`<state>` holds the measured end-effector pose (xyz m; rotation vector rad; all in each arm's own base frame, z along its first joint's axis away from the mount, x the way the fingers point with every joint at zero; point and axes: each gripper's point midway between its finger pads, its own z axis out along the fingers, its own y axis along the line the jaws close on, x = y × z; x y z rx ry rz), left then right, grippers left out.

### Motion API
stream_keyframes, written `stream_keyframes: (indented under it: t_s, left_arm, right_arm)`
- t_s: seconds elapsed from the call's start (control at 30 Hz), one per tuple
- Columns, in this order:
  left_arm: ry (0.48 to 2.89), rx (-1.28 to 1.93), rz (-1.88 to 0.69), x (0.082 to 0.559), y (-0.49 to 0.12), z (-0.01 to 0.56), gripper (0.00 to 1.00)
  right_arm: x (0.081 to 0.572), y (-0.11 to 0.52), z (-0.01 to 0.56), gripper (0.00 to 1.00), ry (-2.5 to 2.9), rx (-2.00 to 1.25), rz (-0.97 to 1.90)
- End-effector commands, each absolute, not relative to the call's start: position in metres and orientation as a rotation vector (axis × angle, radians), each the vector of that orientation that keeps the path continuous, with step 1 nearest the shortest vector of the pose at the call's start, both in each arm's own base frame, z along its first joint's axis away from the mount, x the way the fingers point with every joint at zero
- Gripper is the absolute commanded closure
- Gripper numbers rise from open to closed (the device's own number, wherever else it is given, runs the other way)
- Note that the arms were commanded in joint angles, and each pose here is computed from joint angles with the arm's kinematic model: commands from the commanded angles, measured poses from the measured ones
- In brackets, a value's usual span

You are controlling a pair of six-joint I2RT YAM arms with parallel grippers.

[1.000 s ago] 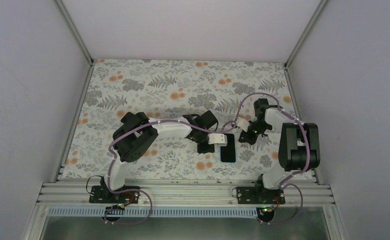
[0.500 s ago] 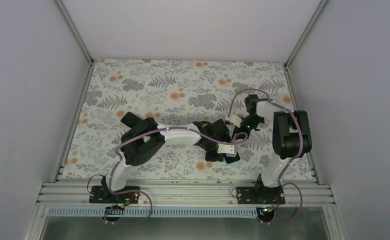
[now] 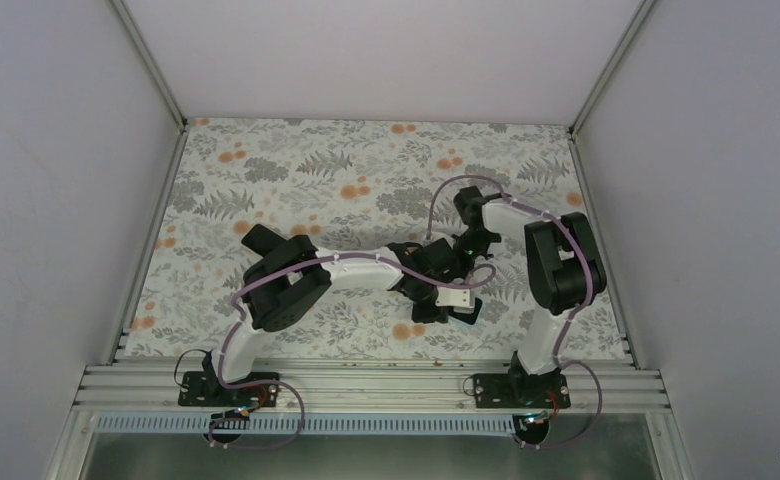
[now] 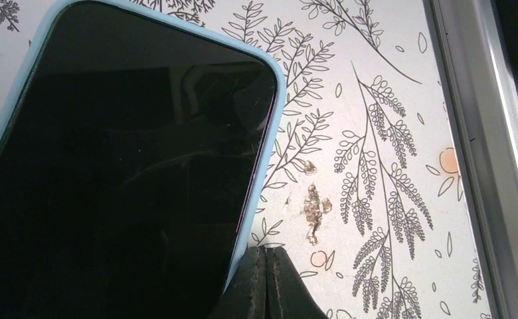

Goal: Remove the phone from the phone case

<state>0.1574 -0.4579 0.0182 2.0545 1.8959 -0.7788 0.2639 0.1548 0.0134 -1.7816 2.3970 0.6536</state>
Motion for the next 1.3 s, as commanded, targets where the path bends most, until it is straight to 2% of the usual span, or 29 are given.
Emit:
stream_keyframes:
  t_s: [0.0,0.03,0.07,0.1,0.13,0.17,0.2,0.27,0.3,0.33,0.37,0.43,0.47,0.63,0.77,1.27]
  left_arm:
    - [1.934,2.08,-0.693,0.158,-0.446,0.011,0.98]
    - [1.924,2.081,-0.682,0.159,-0.443,0.017,0.96]
    - [1.911,2.092,-0.676,0.158,-0.44,0.024,0.85]
    - [1.912,2.108,-0.681,0.155,-0.434,0.032,0.67]
    - [1.912,2.132,-0.701,0.151,-0.427,0.04,0.45]
    - [1.907,2.154,-0.734,0.146,-0.42,0.052,0.28]
    - [1.9,2.193,-0.775,0.138,-0.412,0.064,0.19]
    - [1.892,2.232,-0.821,0.127,-0.396,0.089,0.09]
    - [1.902,2.216,-0.838,0.129,-0.388,0.101,0.01]
    - [1.908,2.185,-0.847,0.132,-0.383,0.113,0.0]
    - [1.91,2.151,-0.847,0.136,-0.377,0.125,0.0]
    - [1.943,2.052,-0.795,0.158,-0.367,0.139,0.0]
    - [1.969,1.984,-0.763,0.174,-0.361,0.145,0.0]
    - [2.108,1.593,-0.583,0.269,-0.333,0.15,0.0]
    - [2.169,1.455,-0.45,0.313,-0.32,0.129,0.0]
    - [2.274,1.411,-0.398,0.336,-0.322,0.099,0.0]
  right_arm:
    - [0.296,0.14,0.032,0.96,2.38,-1.62,0.531]
    - [0.307,0.132,0.041,0.96,2.371,-1.565,0.501]
    - [0.315,0.123,0.049,0.96,2.365,-1.525,0.471]
    - [0.32,0.112,0.054,0.9,2.37,-1.494,0.443]
    - [0.321,0.101,0.058,0.77,2.377,-1.476,0.421]
    - [0.319,0.091,0.06,0.69,2.387,-1.472,0.404]
    - [0.312,0.082,0.061,0.64,2.393,-1.489,0.405]
    - [0.297,0.068,0.062,0.53,2.405,-1.524,0.347]
    - [0.289,0.064,0.061,0.44,2.41,-1.542,0.318]
    - [0.282,0.064,0.061,0.31,2.412,-1.553,0.309]
    - [0.276,0.066,0.062,0.22,2.411,-1.562,0.302]
    - [0.271,0.072,0.065,0.12,2.425,-1.539,0.28]
    - [0.269,0.076,0.068,0.02,2.427,-1.528,0.271]
    - [0.247,0.102,0.066,0.0,2.44,-1.534,0.261]
    - [0.232,0.111,0.044,0.0,2.509,-1.546,0.203]
    - [0.199,0.124,0.013,0.0,2.624,-1.611,0.188]
